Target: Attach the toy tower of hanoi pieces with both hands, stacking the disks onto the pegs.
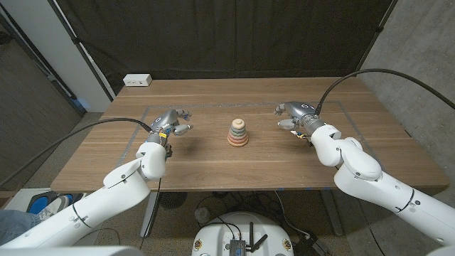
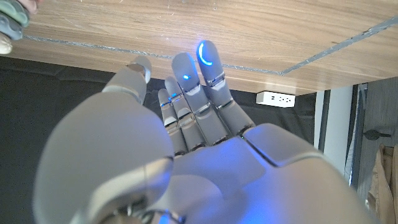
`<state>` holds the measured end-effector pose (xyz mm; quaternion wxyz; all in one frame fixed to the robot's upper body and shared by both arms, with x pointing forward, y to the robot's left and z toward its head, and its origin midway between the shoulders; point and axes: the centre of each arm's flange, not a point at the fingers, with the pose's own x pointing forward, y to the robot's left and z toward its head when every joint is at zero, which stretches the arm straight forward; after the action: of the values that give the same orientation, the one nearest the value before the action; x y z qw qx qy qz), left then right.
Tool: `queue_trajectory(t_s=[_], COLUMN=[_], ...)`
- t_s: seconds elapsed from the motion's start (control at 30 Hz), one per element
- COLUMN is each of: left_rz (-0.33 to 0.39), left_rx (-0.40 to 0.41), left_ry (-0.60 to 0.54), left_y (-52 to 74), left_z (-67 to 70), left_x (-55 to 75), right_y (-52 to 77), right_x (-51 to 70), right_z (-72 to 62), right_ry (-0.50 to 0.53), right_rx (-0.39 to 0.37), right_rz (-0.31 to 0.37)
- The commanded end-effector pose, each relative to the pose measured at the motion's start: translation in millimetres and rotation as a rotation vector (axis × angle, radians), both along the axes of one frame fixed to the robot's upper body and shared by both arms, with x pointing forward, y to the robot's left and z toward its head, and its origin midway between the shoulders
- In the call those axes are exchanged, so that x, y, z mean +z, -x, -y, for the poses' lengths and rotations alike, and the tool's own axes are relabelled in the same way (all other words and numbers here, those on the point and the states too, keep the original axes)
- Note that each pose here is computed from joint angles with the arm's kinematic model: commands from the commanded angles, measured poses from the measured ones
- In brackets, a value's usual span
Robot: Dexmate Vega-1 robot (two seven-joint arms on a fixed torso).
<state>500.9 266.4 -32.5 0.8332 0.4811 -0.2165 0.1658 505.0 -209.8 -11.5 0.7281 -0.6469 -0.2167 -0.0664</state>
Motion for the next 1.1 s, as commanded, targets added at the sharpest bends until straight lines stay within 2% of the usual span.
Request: queue_trajectory(t_s=[0.03,0.33,0.53,0.7,0.9,1.1], left_rz=[0.019,0.009,0.001,0.019,0.019,0.021], left_rx=[0.038,0.029,0.037,0.020,0.051,0.049], left_ry=[-0.010,-0.031,-0.016,0.003,-0.055,-0.058], left_y=[-1.2,-11.1,-18.6,-23.5,-28.5,-30.0], left_z=[-0.8,-8.9,-10.6,-6.9,-0.6,1.1], left_x=[2.0,3.1,-1.3,-3.2,-0.3,-2.0], right_y=[-0.6,-2.1,-5.0,-7.3,-6.6,-7.4], right_x=[-24.7,-41.1,-49.0,-49.3,-47.9,-48.0], right_z=[28.8,37.1,44.0,44.4,44.8,45.3], right_ry=[-0.091,-0.083,-0.099,-0.088,-0.085,-0.074], right_rx=[-0.094,-0.152,-0.160,-0.162,-0.163,-0.165], right_rz=[0.078,0.130,0.140,0.149,0.162,0.157])
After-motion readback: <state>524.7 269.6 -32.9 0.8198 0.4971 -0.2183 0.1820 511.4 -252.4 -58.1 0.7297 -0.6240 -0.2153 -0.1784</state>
